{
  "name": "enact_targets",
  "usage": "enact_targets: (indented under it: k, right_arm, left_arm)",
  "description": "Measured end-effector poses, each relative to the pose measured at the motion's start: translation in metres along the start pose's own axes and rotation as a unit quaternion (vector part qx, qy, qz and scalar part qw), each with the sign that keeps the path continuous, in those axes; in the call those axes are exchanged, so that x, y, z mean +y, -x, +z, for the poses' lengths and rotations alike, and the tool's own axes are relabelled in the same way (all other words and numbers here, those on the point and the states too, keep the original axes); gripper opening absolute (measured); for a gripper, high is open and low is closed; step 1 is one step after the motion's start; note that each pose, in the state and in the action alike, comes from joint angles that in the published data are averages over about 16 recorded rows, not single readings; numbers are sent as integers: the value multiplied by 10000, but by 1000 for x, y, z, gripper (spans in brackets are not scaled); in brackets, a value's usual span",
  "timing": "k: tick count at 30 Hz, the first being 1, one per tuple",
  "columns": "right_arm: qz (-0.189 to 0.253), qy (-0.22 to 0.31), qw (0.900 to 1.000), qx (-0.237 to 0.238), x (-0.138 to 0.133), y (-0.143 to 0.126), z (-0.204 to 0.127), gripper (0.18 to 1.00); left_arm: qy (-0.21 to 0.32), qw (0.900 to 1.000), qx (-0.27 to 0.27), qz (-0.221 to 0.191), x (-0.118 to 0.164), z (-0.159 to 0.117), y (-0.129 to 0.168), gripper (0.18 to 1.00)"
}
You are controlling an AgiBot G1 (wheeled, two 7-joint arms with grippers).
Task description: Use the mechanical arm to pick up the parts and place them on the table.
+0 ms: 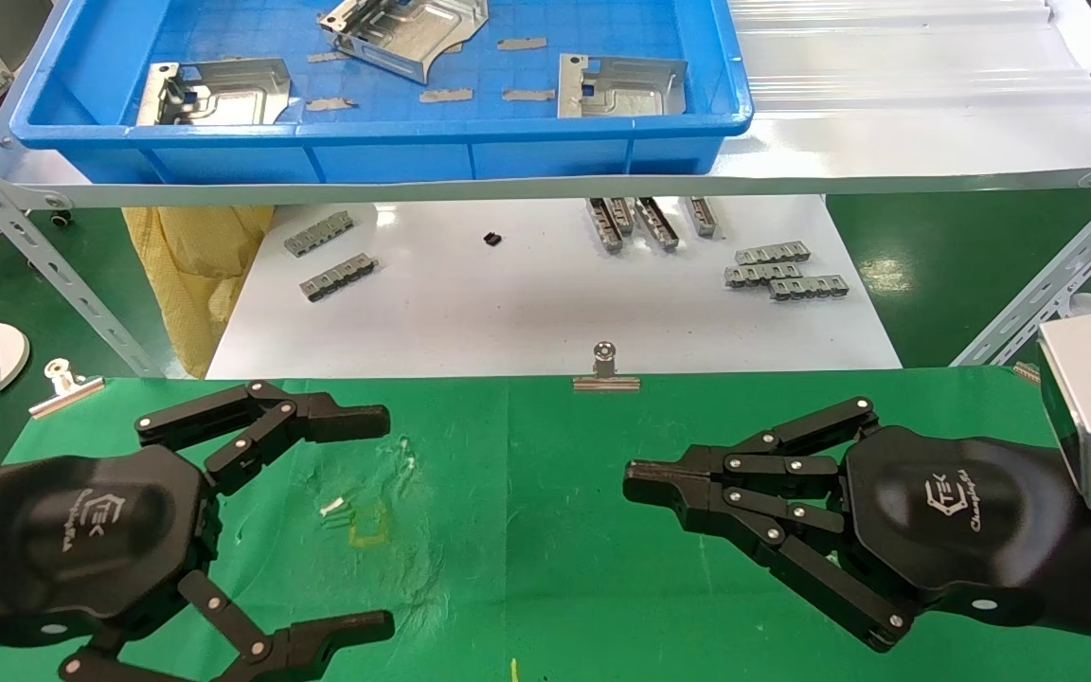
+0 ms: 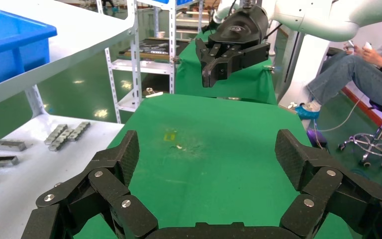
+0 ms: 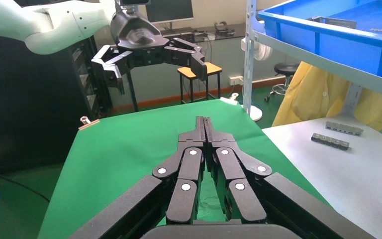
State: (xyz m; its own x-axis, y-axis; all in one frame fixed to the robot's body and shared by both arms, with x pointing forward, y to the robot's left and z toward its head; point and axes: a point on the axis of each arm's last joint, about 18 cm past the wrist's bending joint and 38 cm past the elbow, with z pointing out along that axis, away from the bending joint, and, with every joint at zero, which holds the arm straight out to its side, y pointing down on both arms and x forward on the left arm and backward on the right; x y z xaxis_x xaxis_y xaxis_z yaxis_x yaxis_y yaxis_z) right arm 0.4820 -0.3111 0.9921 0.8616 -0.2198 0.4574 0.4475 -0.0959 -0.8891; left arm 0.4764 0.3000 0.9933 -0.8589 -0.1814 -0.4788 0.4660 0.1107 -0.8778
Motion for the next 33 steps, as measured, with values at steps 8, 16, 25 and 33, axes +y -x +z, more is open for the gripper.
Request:
enact_targets:
  k: [8, 16, 25, 33]
  right_arm:
    - [0, 0, 10000, 0, 0, 0, 0, 192]
    - [0, 0, 10000, 0, 0, 0, 0, 192]
    - [0, 0, 10000, 0, 0, 0, 0, 192]
    - [0, 0, 10000, 0, 0, 0, 0, 192]
  left_arm:
    - [-66, 9996, -147, 219, -14, 4, 16, 1001]
    - [-176, 9943, -801, 676, -48, 20, 83, 1001]
    - [-154, 9729, -2148, 837, -95, 55, 202, 1001]
    - [252, 9356, -3462, 644, -107, 82, 278, 1001]
